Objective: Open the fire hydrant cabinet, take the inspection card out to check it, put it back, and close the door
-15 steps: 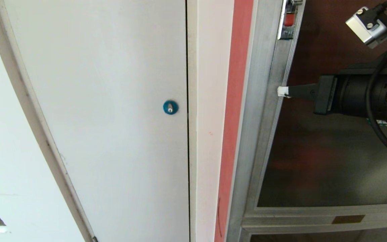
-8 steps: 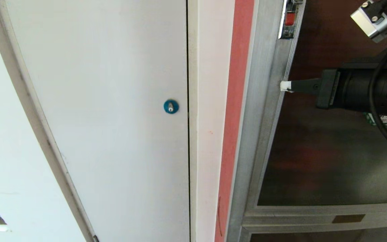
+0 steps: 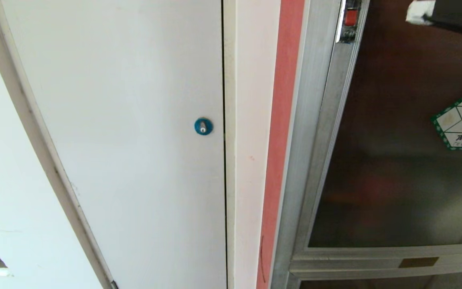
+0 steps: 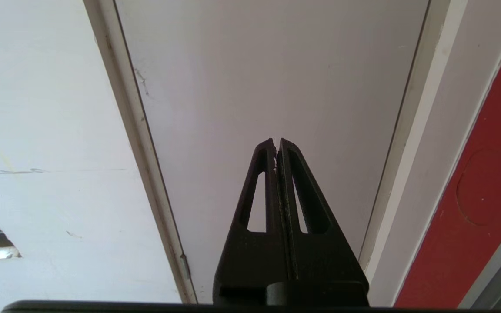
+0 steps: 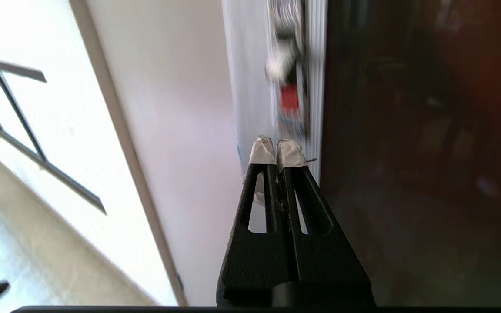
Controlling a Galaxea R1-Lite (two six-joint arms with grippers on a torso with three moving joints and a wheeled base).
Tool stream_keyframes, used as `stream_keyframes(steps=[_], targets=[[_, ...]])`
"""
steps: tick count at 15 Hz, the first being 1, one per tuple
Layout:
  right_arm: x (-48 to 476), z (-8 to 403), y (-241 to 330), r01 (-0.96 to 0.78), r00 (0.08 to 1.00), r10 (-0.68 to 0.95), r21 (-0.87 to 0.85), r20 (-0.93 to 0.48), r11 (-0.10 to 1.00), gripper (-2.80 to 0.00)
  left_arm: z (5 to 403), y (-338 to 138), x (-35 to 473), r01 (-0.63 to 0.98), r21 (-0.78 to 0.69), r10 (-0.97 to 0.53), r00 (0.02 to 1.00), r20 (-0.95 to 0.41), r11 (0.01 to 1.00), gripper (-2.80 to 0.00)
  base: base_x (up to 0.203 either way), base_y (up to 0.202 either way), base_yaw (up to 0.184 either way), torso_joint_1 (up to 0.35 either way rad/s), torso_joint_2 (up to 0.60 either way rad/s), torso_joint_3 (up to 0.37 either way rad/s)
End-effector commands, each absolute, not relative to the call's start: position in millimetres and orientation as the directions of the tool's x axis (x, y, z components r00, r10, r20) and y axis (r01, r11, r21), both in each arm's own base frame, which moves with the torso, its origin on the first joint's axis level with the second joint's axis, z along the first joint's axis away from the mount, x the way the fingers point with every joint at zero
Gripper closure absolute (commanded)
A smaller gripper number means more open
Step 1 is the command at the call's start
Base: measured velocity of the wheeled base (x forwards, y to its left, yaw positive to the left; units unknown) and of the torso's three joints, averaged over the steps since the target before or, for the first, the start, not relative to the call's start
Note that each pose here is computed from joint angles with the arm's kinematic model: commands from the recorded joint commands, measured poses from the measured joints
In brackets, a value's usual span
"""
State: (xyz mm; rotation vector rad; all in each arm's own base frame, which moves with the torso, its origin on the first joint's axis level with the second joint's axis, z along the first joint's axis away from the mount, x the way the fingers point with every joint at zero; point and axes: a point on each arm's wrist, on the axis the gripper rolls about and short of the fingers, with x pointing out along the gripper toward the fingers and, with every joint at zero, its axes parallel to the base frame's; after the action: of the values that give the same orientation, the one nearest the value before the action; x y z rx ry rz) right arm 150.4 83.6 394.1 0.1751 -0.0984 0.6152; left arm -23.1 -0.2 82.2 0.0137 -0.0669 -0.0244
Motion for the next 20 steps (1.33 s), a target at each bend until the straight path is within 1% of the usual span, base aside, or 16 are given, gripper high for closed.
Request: stream_keyframes(steps=[1, 9, 12, 20], targets=[[145.7, 416.1, 81.8, -0.597, 0.795, 0.566, 0.123, 0.219, 0.792, 0.00, 75.4, -0.2, -21.2, 0.024, 0.015, -0.025, 0.999, 0.043, 1.000, 0.00, 0.000, 0.000, 0.000, 0.000, 0.00, 0.000], [197.2, 457.3, 108.4, -0.606, 0.770, 0.549, 0.103, 0.325, 0.789, 0.00, 75.4, -0.2, -21.1, 0.024, 0.014, -0.025, 0.999, 0.041, 1.000, 0.00, 0.000, 0.000, 0.000, 0.000, 0.00, 0.000], [224.6, 457.5, 113.5, -0.575, 0.788, 0.522, 0.089, 0.325, 0.813, 0.00, 75.4, -0.2, -21.2, 0.024, 0.015, -0.025, 0.999, 0.043, 1.000, 0.00, 0.000, 0.000, 0.000, 0.000, 0.00, 0.000], [250.9, 450.8, 105.0, -0.514, 0.830, 0.468, 0.091, 0.303, 0.853, 0.00, 75.4, -0.2, -21.1, 0.024, 0.015, -0.025, 0.999, 0.042, 1.000, 0.00, 0.000, 0.000, 0.000, 0.000, 0.00, 0.000]])
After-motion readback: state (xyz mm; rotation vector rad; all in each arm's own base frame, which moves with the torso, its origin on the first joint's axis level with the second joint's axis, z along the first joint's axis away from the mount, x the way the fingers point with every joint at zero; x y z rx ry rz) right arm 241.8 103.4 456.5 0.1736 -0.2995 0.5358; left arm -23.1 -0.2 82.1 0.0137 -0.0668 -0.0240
